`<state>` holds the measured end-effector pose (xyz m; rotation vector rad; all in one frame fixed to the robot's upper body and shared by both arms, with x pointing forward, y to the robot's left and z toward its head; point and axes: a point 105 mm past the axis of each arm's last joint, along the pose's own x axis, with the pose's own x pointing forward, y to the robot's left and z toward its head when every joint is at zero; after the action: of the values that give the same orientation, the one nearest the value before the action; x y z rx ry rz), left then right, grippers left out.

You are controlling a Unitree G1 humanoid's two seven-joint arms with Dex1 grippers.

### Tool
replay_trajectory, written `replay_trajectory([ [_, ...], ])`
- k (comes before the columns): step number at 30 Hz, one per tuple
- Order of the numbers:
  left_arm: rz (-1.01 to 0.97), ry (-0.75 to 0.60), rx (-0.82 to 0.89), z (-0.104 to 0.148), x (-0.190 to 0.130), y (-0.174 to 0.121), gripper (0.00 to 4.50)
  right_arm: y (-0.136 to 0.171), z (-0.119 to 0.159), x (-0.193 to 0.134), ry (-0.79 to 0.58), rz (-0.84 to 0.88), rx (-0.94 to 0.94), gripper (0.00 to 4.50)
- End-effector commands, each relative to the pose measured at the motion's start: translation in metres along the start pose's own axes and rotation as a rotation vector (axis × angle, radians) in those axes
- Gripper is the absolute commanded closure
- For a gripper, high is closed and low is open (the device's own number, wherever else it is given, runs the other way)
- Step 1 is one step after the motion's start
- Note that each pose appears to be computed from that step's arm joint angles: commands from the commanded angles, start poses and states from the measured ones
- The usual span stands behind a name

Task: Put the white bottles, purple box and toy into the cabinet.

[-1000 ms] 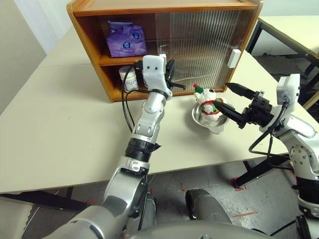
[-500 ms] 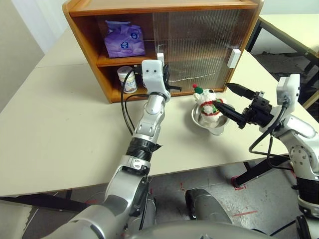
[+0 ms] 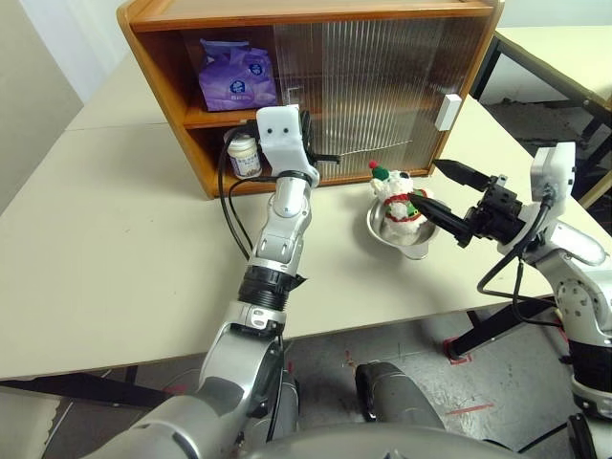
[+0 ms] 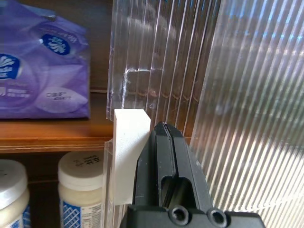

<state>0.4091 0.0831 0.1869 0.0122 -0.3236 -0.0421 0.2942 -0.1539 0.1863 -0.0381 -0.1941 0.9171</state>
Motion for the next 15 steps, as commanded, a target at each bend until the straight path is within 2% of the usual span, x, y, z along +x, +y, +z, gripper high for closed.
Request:
replay_trajectory([
  [1,0.037,0.038,0.011,-0.009,-0.003,0.011,4.48,0.002,-0.001,0.002,0.008,0.012,-0.007,0.0],
  [15,0.143,0.064,0.021,-0.013,-0.003,0.034,4.48,0.001,-0.001,0.002,0.009,0.014,-0.006,0.0],
])
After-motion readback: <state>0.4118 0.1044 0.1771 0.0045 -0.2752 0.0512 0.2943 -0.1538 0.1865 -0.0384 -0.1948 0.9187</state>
